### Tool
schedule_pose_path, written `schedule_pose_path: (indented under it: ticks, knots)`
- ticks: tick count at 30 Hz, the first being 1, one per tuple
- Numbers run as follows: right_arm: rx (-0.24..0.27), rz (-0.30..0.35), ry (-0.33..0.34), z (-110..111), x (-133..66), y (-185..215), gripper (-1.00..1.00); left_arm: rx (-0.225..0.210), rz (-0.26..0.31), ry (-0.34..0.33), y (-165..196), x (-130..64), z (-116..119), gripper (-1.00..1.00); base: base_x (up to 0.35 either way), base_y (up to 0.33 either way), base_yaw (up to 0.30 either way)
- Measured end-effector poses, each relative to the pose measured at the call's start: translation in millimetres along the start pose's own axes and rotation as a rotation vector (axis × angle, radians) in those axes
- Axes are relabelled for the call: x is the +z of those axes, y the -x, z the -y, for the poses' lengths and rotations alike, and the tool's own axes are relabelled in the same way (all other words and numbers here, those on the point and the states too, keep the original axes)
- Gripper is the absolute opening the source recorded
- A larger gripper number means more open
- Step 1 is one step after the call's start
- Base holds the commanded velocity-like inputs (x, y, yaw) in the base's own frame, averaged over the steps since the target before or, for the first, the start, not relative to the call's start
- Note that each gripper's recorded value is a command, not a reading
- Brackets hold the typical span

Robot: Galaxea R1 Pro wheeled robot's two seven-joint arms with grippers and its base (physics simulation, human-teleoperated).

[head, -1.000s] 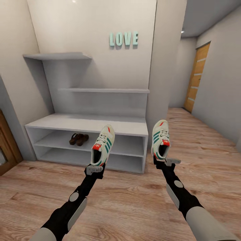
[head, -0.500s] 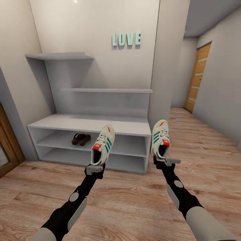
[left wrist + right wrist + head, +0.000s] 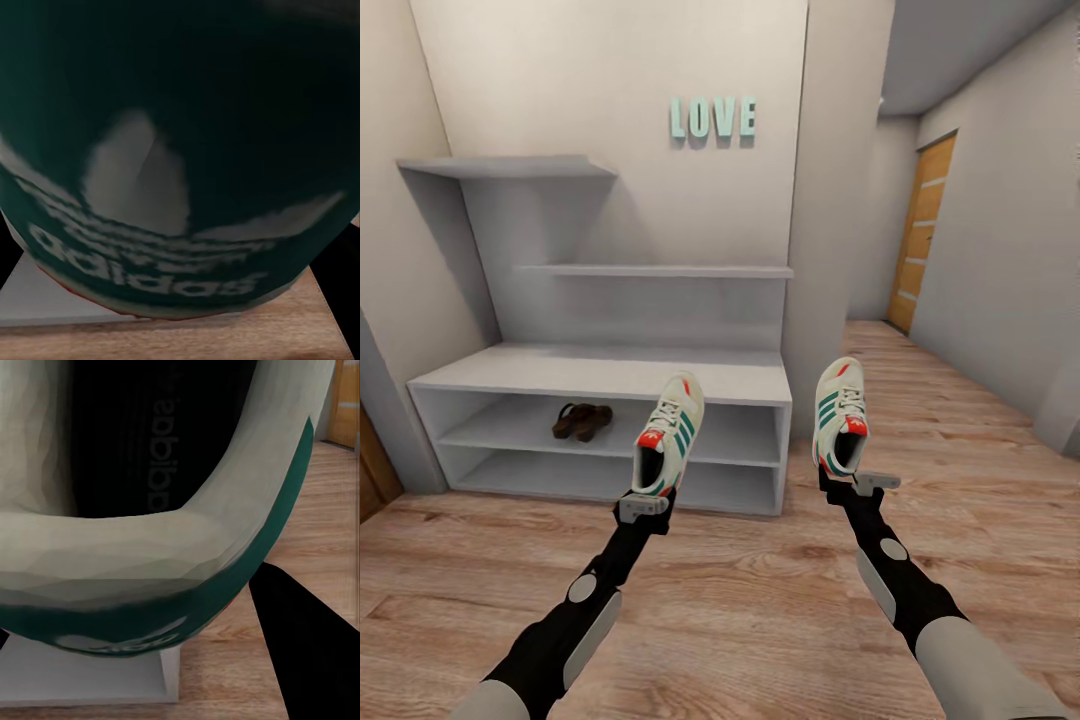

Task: Pick up the two gym shoes and the two sandals from the corridor floor and place them onto the hallstand (shoe rack) in the corridor, making sure they are on the rack and not on the floor. Arrange them so the two gym shoes are next to each other and the two sandals are next to each other.

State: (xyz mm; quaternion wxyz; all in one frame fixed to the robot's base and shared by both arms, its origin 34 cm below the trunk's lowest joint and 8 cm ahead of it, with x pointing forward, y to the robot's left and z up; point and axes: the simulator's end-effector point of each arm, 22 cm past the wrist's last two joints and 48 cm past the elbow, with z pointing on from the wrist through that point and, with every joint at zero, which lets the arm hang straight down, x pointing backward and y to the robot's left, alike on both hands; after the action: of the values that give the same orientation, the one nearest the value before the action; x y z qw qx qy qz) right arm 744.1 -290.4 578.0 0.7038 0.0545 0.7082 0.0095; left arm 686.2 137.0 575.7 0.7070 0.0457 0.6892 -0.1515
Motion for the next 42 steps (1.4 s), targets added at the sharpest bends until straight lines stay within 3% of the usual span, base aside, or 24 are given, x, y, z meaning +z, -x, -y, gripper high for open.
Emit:
schedule_pose_path:
  ticks: [13, 14, 16, 17, 18, 19, 20, 22, 25, 30, 33, 38, 42]
  knots:
    - [0.004, 0.005, -0.001, 0.5, 0.6, 2.9, -1.00, -0.016, -0.007, 0.015, -0.6, 1.3, -1.4, -1.00, 0.000, 0.000, -0.005]
    - [0.004, 0.006, -0.002, 1.2, 0.7, 3.3, -1.00, -0.022, -0.036, 0.032, -6.5, 1.1, -7.1, -1.00, 0.000, 0.000, 0.000]
    - [0.005, -0.044, -0.006, 3.9, 0.9, -6.8, -1.00, -0.044, -0.265, 0.067, -53.6, -6.6, -22.7, -1.00, 0.000, 0.000, 0.000]
    - [0.004, -0.089, -0.007, 5.1, 0.4, -16.2, -1.00, -0.046, -0.305, 0.068, -60.5, -8.3, -22.9, -1.00, 0.000, 0.000, 0.000]
    - [0.006, -0.149, -0.009, 6.6, -1.0, -28.7, -1.00, -0.047, -0.341, 0.069, -67.4, -10.2, -23.3, -1.00, 0.000, 0.000, 0.000]
    - [0.032, -0.291, -0.023, 14.5, -1.8, -38.5, -1.00, -0.059, -0.485, 0.066, -93.9, -20.9, -21.3, -1.00, 0.000, 0.000, 0.000]
    - [0.047, -0.331, -0.028, 17.4, -1.9, -36.7, -1.00, -0.064, -0.551, 0.065, -105.2, -26.6, -20.2, -1.00, 0.000, 0.000, 0.000]
    - [0.079, -0.324, -0.038, 23.7, 2.9, -5.6, -1.00, -0.069, -0.650, 0.061, -117.2, -33.8, -18.2, -1.00, 0.000, 0.000, 0.000]
    - [0.116, -0.359, -0.038, 28.2, 0.1, 34.6, -1.00, -0.060, -0.735, 0.071, -115.2, -31.7, -20.5, -1.00, 0.000, 0.000, 0.000]
    - [0.115, -0.461, -0.004, 18.4, -19.8, 69.6, -1.00, 0.008, -0.786, 0.200, -95.5, -16.9, -30.1, -1.00, 0.000, 0.000, 0.000]
    - [0.104, -0.485, 0.004, 16.0, -28.5, 82.5, -1.00, 0.033, -0.781, 0.260, -74.2, 0.0, -11.0, -1.00, 0.000, 0.000, 0.000]
    - [0.098, -0.492, 0.002, 16.8, -31.6, 86.9, -1.00, 0.057, -0.783, 0.268, -43.9, 20.0, 3.7, -1.00, 0.000, 0.000, 0.000]
    - [0.098, -0.496, 0.003, 16.4, -32.4, 87.0, -1.00, 0.072, -0.786, 0.269, -34.4, 25.0, 4.8, -1.00, 0.000, 0.000, 0.000]
